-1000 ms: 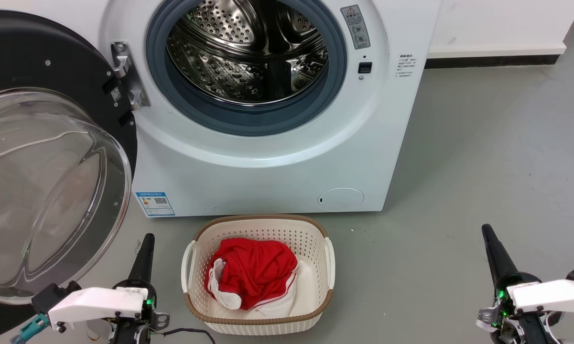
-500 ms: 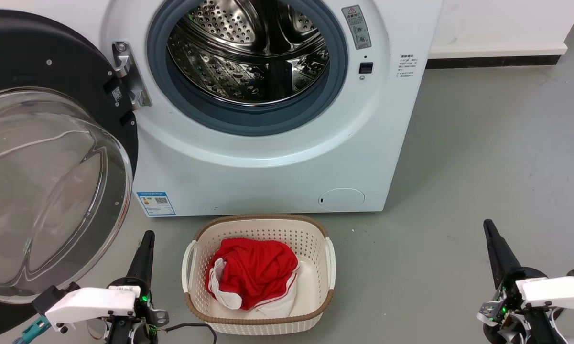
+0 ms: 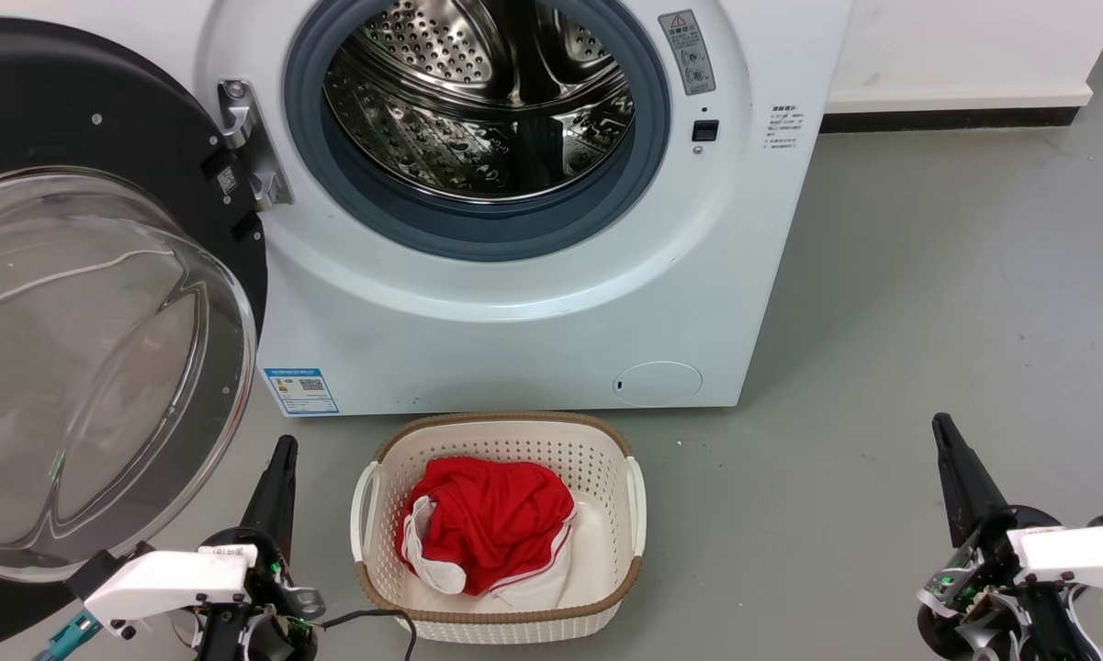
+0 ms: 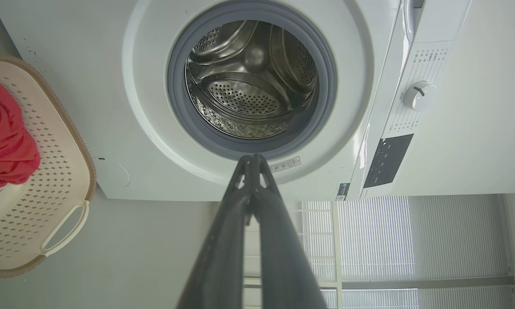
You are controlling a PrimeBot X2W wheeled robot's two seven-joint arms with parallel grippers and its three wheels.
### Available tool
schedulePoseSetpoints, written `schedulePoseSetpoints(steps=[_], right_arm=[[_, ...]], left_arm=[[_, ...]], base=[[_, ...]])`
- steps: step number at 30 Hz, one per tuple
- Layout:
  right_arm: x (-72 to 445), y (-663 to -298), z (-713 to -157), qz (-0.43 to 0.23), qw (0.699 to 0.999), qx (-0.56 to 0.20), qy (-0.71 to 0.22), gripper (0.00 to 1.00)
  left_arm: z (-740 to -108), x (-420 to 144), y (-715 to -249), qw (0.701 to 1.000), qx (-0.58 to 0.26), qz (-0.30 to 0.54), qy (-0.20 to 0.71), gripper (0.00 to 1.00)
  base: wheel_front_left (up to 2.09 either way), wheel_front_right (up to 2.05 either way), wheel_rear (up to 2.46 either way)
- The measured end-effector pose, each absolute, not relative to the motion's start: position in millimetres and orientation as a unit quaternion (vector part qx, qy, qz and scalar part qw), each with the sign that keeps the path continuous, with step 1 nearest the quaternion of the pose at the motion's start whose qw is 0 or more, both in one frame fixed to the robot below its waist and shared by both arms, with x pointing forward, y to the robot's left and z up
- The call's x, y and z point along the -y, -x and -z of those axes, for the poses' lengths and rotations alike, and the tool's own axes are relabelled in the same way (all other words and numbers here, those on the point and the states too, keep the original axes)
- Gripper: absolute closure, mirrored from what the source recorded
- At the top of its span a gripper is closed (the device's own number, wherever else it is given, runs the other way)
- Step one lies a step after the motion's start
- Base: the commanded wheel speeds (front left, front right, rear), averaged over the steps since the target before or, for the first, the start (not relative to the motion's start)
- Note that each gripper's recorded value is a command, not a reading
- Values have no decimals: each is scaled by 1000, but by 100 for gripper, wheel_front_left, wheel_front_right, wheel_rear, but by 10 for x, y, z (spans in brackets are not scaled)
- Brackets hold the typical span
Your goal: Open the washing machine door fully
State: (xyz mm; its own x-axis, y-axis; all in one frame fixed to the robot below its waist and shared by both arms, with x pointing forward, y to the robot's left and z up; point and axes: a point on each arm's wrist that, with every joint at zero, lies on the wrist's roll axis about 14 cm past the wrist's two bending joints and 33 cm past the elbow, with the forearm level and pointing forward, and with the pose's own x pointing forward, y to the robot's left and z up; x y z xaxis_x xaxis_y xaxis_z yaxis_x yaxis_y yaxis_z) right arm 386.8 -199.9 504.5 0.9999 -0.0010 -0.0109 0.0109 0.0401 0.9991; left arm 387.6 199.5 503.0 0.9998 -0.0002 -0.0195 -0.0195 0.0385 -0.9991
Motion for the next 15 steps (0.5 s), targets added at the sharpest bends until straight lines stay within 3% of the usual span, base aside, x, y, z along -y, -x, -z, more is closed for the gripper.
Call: schedulePoseSetpoints(steps=[15], right_arm=[[2006, -3872, -5042, 4, 706, -2, -708, 100]], left_arm=[[-5045, -2000, -3880, 706, -4, -3, 708, 100]], base=[[0, 0, 0]])
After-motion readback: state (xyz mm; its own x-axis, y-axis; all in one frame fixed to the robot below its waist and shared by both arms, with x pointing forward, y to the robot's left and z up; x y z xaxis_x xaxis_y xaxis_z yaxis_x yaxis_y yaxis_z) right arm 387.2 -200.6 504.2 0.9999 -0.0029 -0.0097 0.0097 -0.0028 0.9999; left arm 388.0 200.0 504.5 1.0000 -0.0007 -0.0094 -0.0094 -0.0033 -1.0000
